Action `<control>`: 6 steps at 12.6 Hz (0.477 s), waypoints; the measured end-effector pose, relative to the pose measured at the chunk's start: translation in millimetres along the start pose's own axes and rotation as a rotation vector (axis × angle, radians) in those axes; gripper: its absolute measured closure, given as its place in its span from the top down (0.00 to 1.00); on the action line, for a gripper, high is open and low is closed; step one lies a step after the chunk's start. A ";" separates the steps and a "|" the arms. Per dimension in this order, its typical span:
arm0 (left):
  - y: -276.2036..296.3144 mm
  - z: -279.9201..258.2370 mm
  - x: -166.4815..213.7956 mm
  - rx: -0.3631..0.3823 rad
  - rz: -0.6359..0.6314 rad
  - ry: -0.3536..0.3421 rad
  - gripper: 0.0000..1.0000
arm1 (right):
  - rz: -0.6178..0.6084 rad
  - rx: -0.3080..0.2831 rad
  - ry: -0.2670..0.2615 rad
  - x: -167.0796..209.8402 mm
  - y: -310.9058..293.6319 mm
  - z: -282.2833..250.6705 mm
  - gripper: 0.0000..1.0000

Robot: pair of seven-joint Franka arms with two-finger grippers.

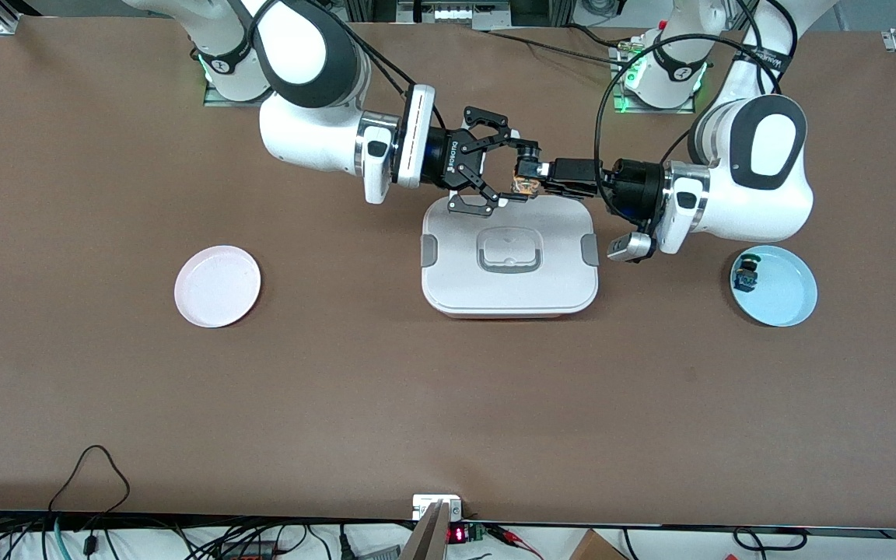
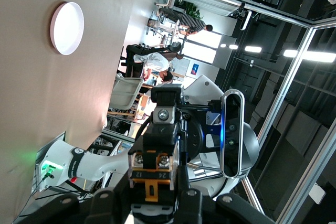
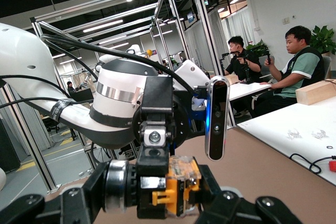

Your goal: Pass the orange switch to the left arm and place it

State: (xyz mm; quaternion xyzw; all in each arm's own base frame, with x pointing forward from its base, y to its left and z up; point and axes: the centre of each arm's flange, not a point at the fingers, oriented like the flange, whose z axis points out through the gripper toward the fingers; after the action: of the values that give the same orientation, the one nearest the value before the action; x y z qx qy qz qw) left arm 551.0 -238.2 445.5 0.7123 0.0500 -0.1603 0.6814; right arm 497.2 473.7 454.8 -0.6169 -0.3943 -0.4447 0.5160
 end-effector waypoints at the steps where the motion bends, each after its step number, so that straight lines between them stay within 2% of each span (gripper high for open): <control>1: 0.0 0.0 0.0 0.000 0.000 0.000 0.35 | 0.000 0.000 0.000 0.1 0.0 0.0 0.73; 2: 0.4 0.1 0.0 0.000 0.001 0.000 0.35 | 0.001 0.000 0.001 0.4 -0.1 -0.1 0.73; 3: 1.4 -0.3 0.2 0.000 0.003 0.001 0.35 | 0.007 0.000 0.002 1.8 -0.4 -0.7 0.77; 5: 3.1 -3.4 0.8 -0.002 0.006 0.006 0.35 | 0.029 -0.013 0.016 13.0 3.4 -9.4 1.00; 6: 3.5 -4.7 1.1 -0.002 0.007 0.009 0.35 | 0.039 -0.017 0.032 23.5 6.5 -17.3 1.00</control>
State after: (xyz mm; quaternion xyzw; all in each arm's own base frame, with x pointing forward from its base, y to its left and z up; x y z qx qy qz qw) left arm 553.9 -233.9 448.6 0.7123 0.0506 -0.1548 0.6827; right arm 507.8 456.3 476.6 -0.6214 -0.3701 -0.4478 0.5257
